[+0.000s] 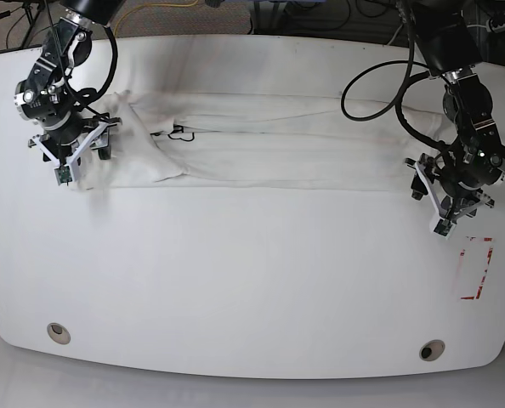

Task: Layout the t-shirt on the table in an organized manner, then fold the t-shirt properly
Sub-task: 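Press the folded sleeve end flat with the right gripper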

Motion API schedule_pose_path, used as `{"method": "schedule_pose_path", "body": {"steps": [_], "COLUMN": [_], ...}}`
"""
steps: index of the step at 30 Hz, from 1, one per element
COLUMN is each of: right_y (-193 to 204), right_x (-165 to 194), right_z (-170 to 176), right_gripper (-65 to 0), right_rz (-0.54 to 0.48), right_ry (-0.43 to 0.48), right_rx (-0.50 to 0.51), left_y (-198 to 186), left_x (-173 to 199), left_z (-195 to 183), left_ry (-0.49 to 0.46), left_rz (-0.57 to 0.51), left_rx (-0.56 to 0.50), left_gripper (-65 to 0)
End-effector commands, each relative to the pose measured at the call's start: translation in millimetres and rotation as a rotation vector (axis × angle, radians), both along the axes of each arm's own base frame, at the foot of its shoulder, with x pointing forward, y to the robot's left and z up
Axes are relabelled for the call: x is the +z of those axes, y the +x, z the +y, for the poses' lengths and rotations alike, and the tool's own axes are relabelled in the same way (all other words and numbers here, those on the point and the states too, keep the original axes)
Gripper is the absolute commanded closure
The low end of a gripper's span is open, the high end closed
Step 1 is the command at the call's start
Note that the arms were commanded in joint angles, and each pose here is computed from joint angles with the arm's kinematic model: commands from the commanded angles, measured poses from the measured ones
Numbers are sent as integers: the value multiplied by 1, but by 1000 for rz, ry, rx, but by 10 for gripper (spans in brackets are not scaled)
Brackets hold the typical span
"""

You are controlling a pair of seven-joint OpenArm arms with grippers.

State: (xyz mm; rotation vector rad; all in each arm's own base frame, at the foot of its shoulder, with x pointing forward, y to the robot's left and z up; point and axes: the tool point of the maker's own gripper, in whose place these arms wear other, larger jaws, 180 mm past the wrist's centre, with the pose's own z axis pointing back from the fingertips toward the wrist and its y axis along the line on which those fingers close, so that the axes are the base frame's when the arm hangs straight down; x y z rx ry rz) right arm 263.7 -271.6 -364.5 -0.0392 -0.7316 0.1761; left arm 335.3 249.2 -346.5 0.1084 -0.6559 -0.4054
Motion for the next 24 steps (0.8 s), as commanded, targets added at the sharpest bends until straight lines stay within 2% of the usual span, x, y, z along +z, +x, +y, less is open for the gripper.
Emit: {"method": "schedule_pose_path", "body": {"steps": [1, 7, 11, 15, 18, 21, 24], "right_y": [12, 3, -1, -5, -13, -15, -17], "right_x": [24, 47, 49, 44, 29, 15, -2], "right_z": [-2, 9, 35, 45, 53, 56, 55], "right_gripper": [-363, -363, -363, -360, -312, -205, -100], "right_rz": [-79, -104, -117, -114, -80, -62, -51], "right_ry": [-31, -80, 0, 57, 105, 146, 192], "right_rx": [16, 45, 49, 53, 40, 25, 8], "left_y": [10, 10, 10, 10, 8, 4, -3], "left_x": [15, 15, 16, 25, 30, 38, 39], "left_z": [2, 2, 1, 10, 18, 30, 39], "left_ry": [4, 4, 0, -6, -76, -144, -201], "left_rz": [-52, -52, -57, -84, -123, -158, -145], "left_rx": [-3, -3, -3, 30, 83, 134, 179], "left_gripper": [-332, -332, -332, -332, -332, -336, -338]}}
